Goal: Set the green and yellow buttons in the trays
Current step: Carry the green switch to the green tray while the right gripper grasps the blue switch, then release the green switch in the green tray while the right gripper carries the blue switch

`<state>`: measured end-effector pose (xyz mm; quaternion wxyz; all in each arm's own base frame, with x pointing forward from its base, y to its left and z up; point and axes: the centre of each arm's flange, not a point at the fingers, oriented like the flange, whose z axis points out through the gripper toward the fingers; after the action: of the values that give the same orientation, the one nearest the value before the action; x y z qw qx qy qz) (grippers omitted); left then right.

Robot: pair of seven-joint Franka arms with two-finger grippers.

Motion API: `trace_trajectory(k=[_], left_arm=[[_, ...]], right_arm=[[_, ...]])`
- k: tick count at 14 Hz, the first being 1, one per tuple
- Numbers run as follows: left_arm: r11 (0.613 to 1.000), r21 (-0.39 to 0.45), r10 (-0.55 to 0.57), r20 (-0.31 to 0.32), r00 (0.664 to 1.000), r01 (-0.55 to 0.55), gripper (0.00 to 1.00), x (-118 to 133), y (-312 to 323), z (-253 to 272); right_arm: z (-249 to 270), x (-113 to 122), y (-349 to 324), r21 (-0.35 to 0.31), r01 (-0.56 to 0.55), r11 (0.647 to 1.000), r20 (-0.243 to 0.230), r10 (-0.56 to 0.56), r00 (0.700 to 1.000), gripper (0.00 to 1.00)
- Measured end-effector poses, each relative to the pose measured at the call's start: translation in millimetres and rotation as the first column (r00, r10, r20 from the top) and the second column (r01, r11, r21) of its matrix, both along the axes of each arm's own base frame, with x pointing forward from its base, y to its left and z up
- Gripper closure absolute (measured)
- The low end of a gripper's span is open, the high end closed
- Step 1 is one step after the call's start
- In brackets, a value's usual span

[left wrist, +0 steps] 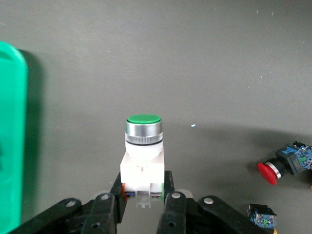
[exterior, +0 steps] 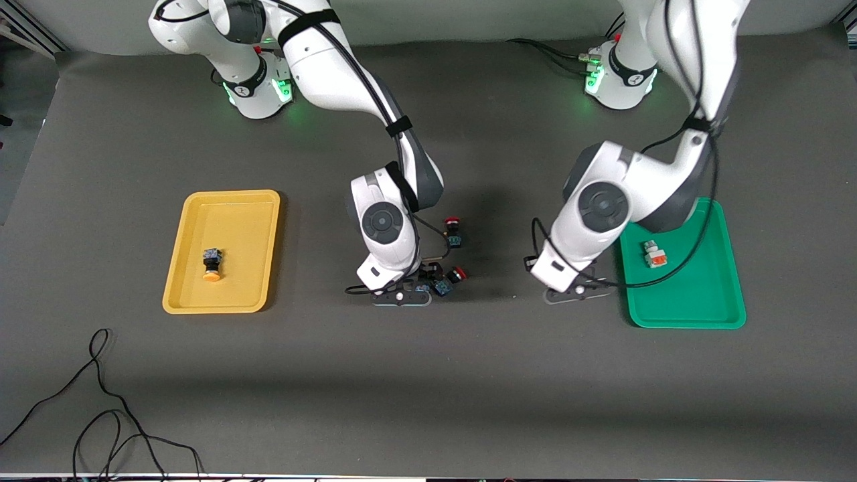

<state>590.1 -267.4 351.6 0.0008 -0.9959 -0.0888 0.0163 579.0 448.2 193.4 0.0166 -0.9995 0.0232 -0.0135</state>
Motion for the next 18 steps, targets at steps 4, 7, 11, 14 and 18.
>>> trace_trajectory(k=[4,7,11,14,18], left_arm=[[1.0,-0.009,-0.022,-0.089,0.996,0.021,0.67,11,87,34],[0.999,-0.024,-0.049,-0.14,0.989,0.046,0.67,20,205,48],[0.995,-0.015,-0.102,-0.154,0.983,0.101,0.67,7,346,26],[0.987,0.012,-0.155,-0.128,0.98,0.158,0.67,-13,366,-28],[0.984,0.015,-0.174,-0.067,0.982,0.175,0.67,-57,362,-115]], right_arm=[[-13,-2,4,0.001,-0.008,1.0,0.022,0.008,1.0,0.02],[-20,-2,4,-0.004,-0.009,1.0,0.028,0.009,1.0,0.32],[-22,-1,2,-0.011,-0.01,1.0,0.03,0.01,1.0,0.67],[-22,1,0,-0.012,-0.008,1.0,0.031,0.008,0.999,0.67],[7,25,-19,-0.005,0.024,1.0,0.071,-0.024,0.997,0.67]])
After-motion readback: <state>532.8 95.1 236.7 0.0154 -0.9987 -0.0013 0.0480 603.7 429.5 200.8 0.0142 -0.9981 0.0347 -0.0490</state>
